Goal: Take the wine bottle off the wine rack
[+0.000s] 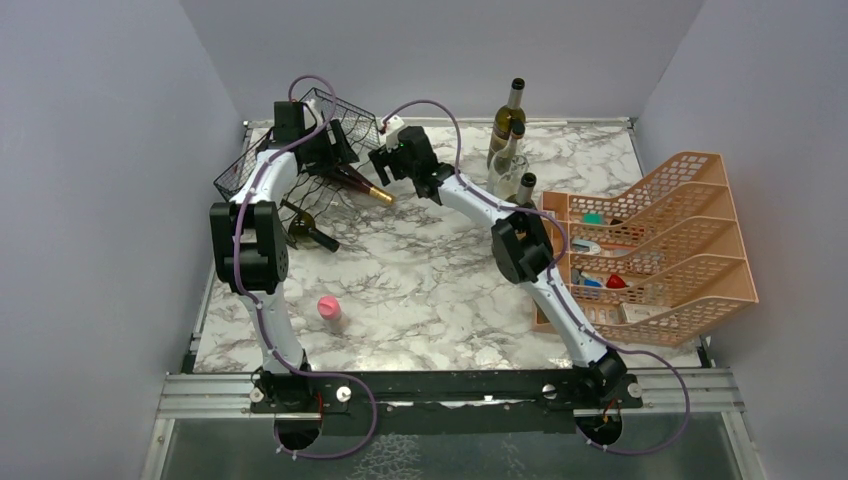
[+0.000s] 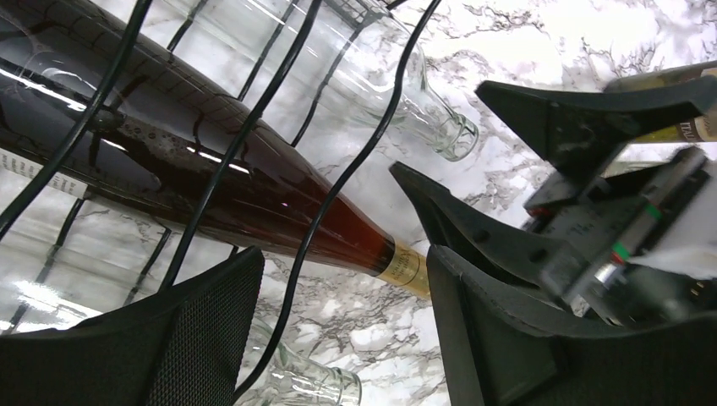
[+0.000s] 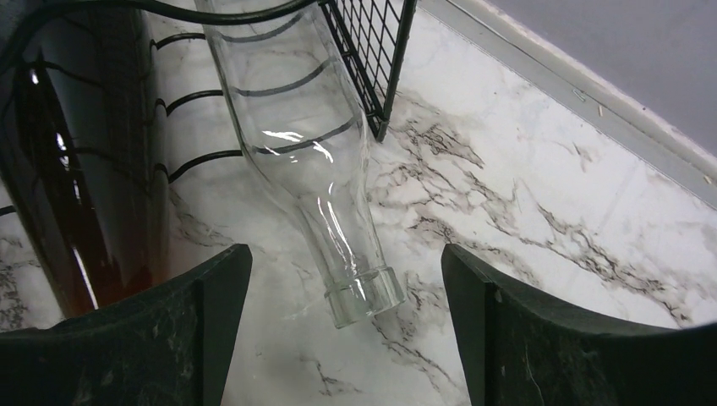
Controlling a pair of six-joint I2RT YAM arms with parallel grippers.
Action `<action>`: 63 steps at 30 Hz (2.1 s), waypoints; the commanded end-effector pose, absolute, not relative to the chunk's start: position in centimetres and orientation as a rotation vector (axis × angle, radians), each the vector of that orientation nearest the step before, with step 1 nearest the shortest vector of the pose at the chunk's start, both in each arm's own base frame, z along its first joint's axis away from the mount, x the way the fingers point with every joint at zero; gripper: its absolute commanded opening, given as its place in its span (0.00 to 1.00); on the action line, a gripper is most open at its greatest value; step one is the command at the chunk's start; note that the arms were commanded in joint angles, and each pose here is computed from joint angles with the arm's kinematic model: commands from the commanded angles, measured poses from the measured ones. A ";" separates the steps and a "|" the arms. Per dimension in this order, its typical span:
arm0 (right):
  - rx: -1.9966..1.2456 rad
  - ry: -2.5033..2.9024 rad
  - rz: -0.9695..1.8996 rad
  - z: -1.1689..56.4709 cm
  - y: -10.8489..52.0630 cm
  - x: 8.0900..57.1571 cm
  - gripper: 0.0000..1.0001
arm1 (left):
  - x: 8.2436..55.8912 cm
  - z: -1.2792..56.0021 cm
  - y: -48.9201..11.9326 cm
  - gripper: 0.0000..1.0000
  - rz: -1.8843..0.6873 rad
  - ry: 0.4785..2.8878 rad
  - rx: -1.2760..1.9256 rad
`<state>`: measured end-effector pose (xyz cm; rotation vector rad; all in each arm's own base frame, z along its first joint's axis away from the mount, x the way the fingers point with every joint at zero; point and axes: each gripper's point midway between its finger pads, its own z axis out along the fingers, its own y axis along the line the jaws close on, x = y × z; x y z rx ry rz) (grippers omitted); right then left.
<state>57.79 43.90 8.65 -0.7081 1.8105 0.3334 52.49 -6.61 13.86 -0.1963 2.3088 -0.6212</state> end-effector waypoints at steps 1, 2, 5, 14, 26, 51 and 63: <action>-0.731 1.746 0.381 8.3 45.0 58.8 0.84 | 52.9 16.9 -7.5 0.77 -0.676 2.232 -0.134; -0.740 1.735 0.389 8.4 45.1 58.9 0.84 | 52.9 17.1 -7.5 0.77 -0.678 2.227 -0.132; -0.775 1.710 0.414 8.2 45.7 58.8 0.81 | 52.8 17.4 -7.7 0.77 -0.690 2.218 -0.126; -0.867 1.676 0.595 7.4 47.8 56.4 0.59 | 52.9 18.6 -6.7 0.76 -0.696 2.178 -0.152; -0.944 1.621 0.577 7.5 47.6 56.3 0.30 | 52.8 19.1 -6.3 0.76 -0.710 2.154 -0.156; -0.793 1.743 0.438 16.0 38.8 49.5 0.01 | 52.7 20.2 -6.0 0.76 -0.711 2.114 -0.141; -0.715 2.156 0.532 16.7 35.5 41.7 0.01 | 52.1 23.2 -7.2 0.77 -0.744 2.015 -0.036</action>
